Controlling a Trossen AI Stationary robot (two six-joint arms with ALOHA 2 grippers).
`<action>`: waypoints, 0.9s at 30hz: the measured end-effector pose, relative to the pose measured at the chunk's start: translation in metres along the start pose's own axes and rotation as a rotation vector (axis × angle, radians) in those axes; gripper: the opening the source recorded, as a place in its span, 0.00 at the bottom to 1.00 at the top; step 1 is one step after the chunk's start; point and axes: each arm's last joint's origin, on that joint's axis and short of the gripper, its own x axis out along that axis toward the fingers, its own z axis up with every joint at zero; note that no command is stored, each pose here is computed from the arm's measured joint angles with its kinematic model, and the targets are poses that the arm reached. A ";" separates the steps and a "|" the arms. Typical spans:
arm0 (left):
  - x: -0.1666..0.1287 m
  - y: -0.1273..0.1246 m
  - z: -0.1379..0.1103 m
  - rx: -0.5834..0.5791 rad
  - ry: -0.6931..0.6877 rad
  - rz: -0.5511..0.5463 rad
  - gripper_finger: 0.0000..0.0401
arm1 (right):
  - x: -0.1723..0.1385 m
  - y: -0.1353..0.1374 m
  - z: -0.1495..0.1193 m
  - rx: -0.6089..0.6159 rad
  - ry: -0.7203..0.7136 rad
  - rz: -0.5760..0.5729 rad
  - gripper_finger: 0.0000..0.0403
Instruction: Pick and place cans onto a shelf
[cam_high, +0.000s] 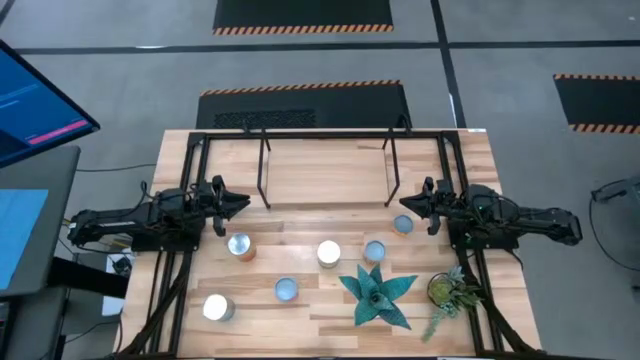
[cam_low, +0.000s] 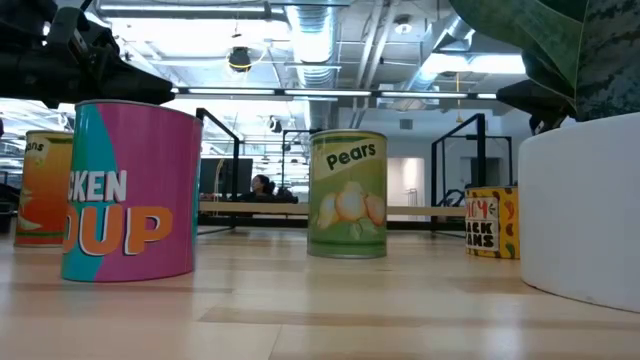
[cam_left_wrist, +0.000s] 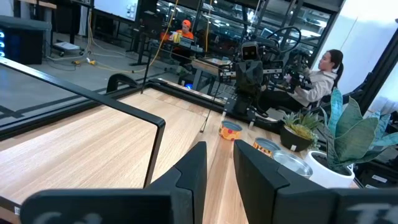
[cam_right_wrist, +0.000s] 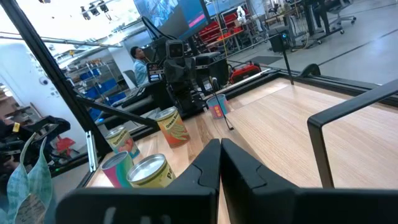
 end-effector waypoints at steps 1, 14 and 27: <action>0.000 0.000 0.000 0.000 0.000 0.000 0.17 | 0.000 0.000 0.000 0.000 0.001 0.000 0.09; 0.000 0.002 0.002 -0.130 -0.043 0.070 0.17 | 0.000 0.000 0.000 0.000 0.000 0.000 0.09; -0.001 0.005 0.004 -0.240 -0.105 0.168 0.17 | 0.000 0.001 0.003 0.122 -0.027 0.017 0.09</action>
